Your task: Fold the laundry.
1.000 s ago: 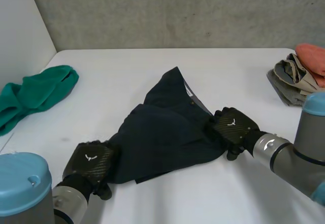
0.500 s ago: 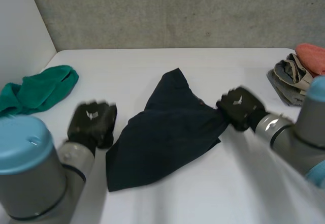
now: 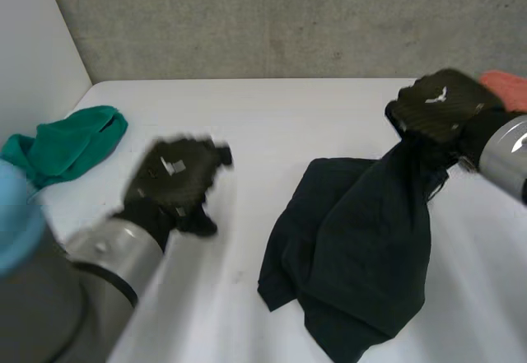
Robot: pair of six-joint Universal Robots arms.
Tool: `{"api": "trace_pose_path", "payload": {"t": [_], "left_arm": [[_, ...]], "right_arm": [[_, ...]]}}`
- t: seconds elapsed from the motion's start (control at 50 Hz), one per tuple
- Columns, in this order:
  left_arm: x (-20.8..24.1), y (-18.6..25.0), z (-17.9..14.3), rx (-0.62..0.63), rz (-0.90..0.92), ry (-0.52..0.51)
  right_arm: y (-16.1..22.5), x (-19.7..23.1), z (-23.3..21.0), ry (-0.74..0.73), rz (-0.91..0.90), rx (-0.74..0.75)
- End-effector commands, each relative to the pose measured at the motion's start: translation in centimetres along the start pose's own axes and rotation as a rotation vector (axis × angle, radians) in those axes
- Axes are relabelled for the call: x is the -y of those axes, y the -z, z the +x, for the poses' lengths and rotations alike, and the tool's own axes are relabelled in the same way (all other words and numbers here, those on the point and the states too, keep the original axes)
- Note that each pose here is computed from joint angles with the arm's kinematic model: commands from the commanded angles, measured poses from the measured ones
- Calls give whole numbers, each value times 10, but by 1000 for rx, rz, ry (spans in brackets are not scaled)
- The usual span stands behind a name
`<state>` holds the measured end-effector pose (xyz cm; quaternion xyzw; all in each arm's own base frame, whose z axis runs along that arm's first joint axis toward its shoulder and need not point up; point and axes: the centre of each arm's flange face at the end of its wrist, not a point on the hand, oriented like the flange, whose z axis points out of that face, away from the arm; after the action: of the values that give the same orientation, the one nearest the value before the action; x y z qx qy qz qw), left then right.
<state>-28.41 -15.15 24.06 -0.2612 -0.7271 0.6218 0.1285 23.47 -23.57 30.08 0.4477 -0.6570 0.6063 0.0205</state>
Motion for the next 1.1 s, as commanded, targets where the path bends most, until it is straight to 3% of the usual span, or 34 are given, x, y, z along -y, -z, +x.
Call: {"api": "trace_pose_path", "payload": {"t": [0.02,0.12,0.28,0.48,0.58,0.66,0.76,0.84,0.92,1.1], "left_arm": [[-53,-3,41,-209,-148,62],[-67,-16,56,-251,-128,64],[-66,-48,85,-296,78,63],[-90,-67,118,-349,42,26],[-66,-74,91,-229,55,23],[-17,-84,32,-34,150,21],[19,-100,-19,92,237,-103],[24,-111,-22,59,260,-254],[-1,-132,-17,18,217,-350],[-62,-153,-10,-19,73,-370]], "right_arm": [[-9,-6,1,-13,2,-49],[-7,-8,-2,-53,-1,-40],[-2,-17,-14,-61,-30,-8],[-5,-24,-15,-61,-29,-25],[-1,-22,-13,-53,-23,-34],[2,-21,-18,-50,-23,-19],[0,-25,-22,-64,-36,-5],[-4,-24,-32,-129,-22,26],[-22,-29,-58,-251,-20,93],[-54,-68,-84,-315,-112,78]]}}
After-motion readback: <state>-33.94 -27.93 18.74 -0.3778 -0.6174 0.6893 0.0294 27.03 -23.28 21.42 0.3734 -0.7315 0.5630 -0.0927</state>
